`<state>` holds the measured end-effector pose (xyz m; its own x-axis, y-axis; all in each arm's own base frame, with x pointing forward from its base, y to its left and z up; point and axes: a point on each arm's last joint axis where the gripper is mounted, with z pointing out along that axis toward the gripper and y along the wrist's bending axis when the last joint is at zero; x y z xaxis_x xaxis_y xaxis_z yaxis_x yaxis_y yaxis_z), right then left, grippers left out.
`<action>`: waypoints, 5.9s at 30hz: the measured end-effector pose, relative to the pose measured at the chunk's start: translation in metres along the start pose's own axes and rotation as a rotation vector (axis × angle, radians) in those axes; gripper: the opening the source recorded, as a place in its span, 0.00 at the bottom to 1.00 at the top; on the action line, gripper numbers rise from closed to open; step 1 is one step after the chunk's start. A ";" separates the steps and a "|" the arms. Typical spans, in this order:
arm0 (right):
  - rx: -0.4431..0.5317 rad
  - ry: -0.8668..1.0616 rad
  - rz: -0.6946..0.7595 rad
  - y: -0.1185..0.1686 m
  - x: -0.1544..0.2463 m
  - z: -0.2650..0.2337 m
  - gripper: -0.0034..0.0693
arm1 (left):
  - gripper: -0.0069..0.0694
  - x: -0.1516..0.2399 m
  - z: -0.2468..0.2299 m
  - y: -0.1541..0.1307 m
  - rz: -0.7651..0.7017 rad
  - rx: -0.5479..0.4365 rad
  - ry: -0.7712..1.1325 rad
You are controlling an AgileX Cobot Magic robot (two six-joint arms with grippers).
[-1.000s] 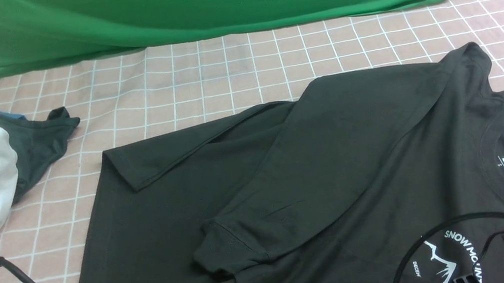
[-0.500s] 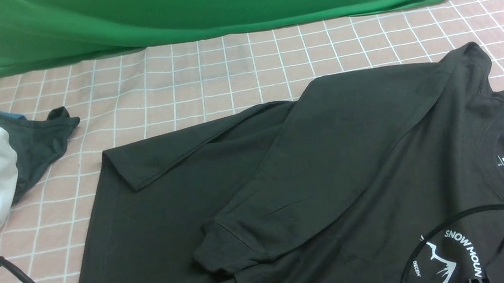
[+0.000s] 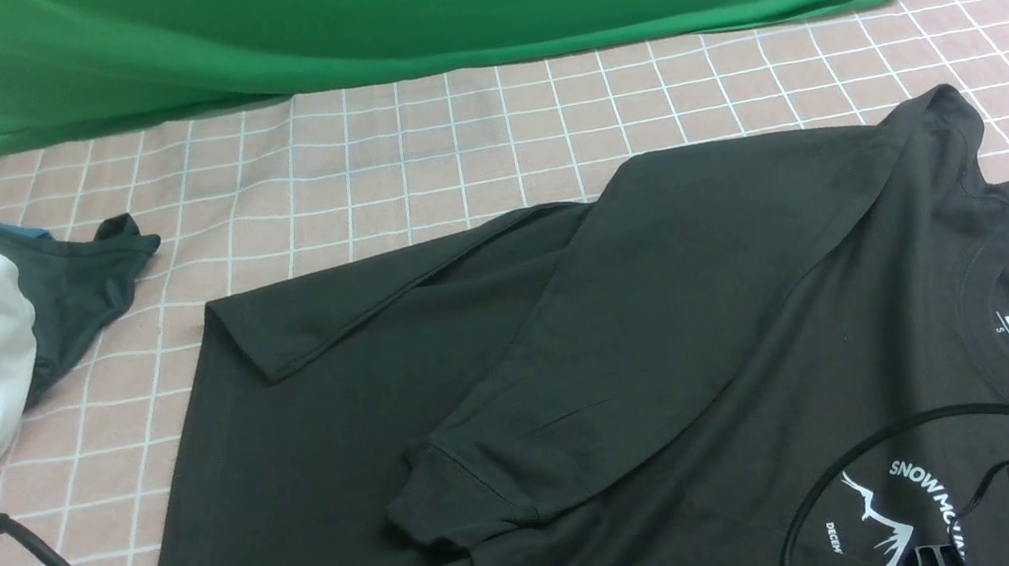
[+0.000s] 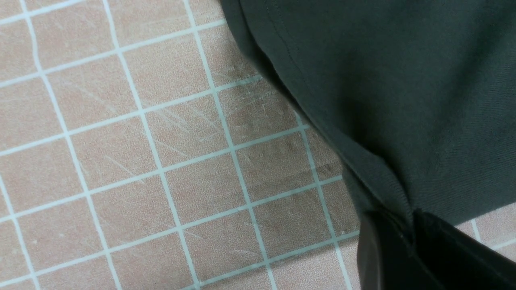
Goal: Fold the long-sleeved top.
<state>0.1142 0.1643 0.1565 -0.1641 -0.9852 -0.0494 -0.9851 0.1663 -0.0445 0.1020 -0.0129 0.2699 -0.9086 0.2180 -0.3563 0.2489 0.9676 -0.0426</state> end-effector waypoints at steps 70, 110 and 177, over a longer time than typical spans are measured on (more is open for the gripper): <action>0.144 -0.473 0.229 -0.188 -0.262 -0.051 0.09 | 0.16 0.004 0.000 -0.001 0.021 0.012 0.041; -0.074 -0.458 0.511 -0.248 -0.255 0.000 0.09 | 0.16 0.003 0.000 0.000 0.026 0.005 0.028; 0.156 -1.241 1.106 -0.348 -0.246 0.074 0.16 | 0.16 0.004 0.001 -0.001 0.023 0.014 0.040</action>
<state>0.5017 0.3520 0.1103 -0.5174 0.2181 -0.8275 -0.4037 0.7904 0.4607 0.0985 -0.0133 0.2670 -0.9152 0.2449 -0.3200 0.2739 0.9606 -0.0482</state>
